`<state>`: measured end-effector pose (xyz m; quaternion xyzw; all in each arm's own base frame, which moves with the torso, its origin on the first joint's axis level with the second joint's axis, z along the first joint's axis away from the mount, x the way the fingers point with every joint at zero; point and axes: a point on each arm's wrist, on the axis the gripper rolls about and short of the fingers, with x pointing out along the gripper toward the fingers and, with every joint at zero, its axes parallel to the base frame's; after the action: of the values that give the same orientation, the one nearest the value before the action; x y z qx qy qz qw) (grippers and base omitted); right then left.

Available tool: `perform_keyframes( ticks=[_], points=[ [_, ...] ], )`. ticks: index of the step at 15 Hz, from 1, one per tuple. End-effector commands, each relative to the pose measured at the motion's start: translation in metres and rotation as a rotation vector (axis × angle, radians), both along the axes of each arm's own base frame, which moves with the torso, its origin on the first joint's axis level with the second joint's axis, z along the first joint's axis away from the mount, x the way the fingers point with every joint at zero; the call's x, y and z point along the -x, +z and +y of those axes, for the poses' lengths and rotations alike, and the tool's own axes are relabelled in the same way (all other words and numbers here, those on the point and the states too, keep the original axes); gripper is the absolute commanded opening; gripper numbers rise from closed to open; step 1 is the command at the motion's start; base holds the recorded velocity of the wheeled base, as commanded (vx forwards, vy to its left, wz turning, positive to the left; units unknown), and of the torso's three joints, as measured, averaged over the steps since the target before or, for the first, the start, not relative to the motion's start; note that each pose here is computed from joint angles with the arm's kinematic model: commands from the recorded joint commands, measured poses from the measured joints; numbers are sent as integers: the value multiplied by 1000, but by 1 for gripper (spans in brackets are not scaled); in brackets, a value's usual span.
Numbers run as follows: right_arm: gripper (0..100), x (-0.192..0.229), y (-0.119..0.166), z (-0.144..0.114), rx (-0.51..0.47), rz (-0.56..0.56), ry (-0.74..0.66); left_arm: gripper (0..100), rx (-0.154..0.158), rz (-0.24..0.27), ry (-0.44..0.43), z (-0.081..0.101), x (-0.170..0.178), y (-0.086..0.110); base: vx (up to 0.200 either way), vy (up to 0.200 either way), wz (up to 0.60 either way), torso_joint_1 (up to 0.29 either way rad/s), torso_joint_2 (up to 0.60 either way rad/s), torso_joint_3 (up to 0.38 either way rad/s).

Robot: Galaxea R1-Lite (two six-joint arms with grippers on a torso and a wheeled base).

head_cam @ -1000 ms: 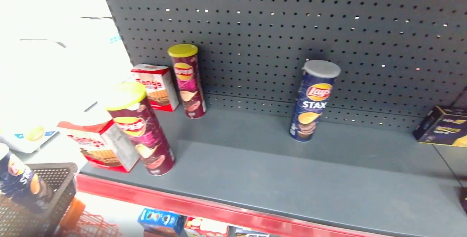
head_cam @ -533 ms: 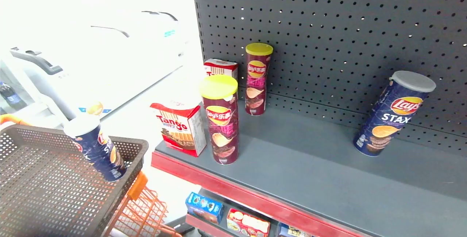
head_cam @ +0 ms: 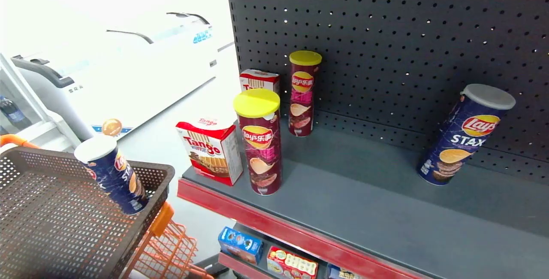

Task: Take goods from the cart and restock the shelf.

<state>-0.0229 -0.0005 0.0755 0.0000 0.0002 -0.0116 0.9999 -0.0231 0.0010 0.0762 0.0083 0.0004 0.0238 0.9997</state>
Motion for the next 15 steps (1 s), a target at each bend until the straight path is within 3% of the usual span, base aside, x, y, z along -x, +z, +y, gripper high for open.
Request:
perform_keyframes(
  ticks=[1, 3, 5, 6, 7, 8, 9, 10, 13, 15],
  points=[
    [100, 0, 0, 0, 0, 1, 0, 100, -112, 69, 52, 1, -8, 38, 0, 0, 0, 0, 0, 0],
    [100, 0, 0, 0, 0, 1, 0, 100, -79, 165, 77, 2, -37, 82, 0, 0, 0, 0, 0, 0],
    [100, 0, 0, 0, 0, 1, 0, 100, -75, 207, 13, -1, -56, 97, 0, 0, 0, 0, 0, 0],
    [100, 0, 0, 0, 0, 0, 0, 100, -52, 271, 63, -1, -77, 105, 0, 0, 0, 0, 0, 0],
    [100, 0, 0, 0, 0, 1, 0, 100, -34, 310, 106, 3, -93, 112, 0, 0, 0, 0, 0, 0],
    [100, 0, 0, 0, 0, 1, 0, 100, 3, 338, 131, 13, -113, 119, 0, 0, 0, 0, 0, 0],
    [100, 0, 0, 0, 0, 1, 0, 100, 16, 368, 117, 23, -128, 118, 0, 0, 0, 0, 0, 0],
    [100, 0, 0, 0, 0, 1, 0, 100, 9, 411, 130, 31, -143, 110, 0, 0, 0, 0, 0, 0],
    [100, 0, 0, 0, 0, 0, 0, 100, -28, 433, 135, 39, -168, 92, 0, 0, 0, 0, 0, 0],
    [100, 0, 0, 0, 0, 1, 0, 100, -24, 432, 138, 46, -192, 76, 0, 0, 0, 0, 0, 0]
  ],
)
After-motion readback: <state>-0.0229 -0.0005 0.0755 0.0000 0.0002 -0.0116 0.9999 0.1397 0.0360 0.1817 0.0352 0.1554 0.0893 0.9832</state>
